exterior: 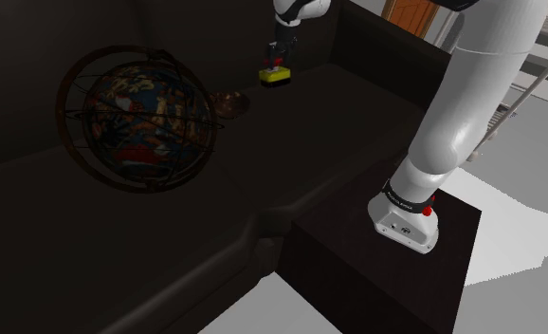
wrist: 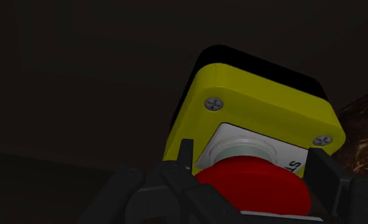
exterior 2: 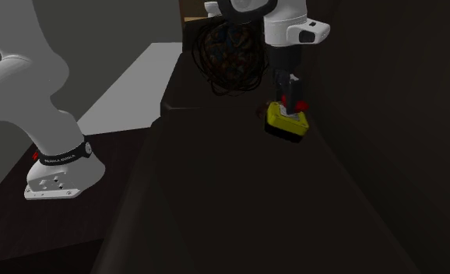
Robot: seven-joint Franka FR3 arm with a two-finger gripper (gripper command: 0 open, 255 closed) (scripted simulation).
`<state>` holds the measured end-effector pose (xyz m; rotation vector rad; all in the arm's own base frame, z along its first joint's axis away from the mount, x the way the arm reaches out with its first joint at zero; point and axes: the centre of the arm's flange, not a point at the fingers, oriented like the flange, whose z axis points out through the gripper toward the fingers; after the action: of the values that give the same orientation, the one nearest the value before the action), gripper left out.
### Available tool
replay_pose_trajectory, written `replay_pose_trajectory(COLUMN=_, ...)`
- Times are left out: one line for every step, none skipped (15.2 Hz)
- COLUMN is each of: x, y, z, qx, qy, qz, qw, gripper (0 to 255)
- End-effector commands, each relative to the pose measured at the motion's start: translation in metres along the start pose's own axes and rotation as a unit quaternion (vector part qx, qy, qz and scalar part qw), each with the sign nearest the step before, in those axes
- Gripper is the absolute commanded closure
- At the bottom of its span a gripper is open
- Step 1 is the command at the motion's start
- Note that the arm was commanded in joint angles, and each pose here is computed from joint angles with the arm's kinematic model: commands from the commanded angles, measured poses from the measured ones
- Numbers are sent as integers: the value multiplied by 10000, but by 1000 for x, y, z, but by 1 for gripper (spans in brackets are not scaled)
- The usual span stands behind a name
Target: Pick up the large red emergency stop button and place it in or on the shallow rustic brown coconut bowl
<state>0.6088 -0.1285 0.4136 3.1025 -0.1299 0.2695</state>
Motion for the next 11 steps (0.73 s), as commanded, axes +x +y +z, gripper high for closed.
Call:
replay_pose_trajectory(x=2, y=1, z=-11, qx=-1, qy=4, qz=-1, qw=10000, gripper=255)
replay_pose_trajectory(x=6, y=-12, z=-12, qx=-1, qy=4, qz=-1, qw=10000, gripper=255)
replay_pose_trajectory(x=11, y=-24, z=-14, qx=-1, qy=4, qz=-1, qw=10000, gripper=255)
replay_pose_trajectory(x=15, y=-36, z=-15, qx=-1, qy=4, qz=-1, qw=10000, gripper=255)
replay_pose_trajectory(x=19, y=-49, z=-17, qx=-1, qy=4, qz=-1, qw=10000, gripper=255)
replay_pose_trajectory(x=23, y=-61, z=-19, qx=-1, qy=4, qz=-1, qw=10000, gripper=255)
replay_pose_trajectory(x=27, y=-74, z=-20, qx=-1, qy=4, qz=-1, qw=10000, gripper=255)
replay_pose_trajectory(x=31, y=-86, z=-22, qx=-1, qy=4, qz=-1, qw=10000, gripper=255)
replay_pose_trajectory(x=35, y=-99, z=-24, qx=-1, qy=4, qz=-1, qw=10000, gripper=255)
replay_pose_trajectory(x=39, y=-111, z=-25, qx=-1, qy=4, qz=-1, qw=10000, gripper=255)
replay_pose_trajectory(x=43, y=-124, z=-27, qx=-1, qy=4, qz=-1, qw=10000, gripper=255)
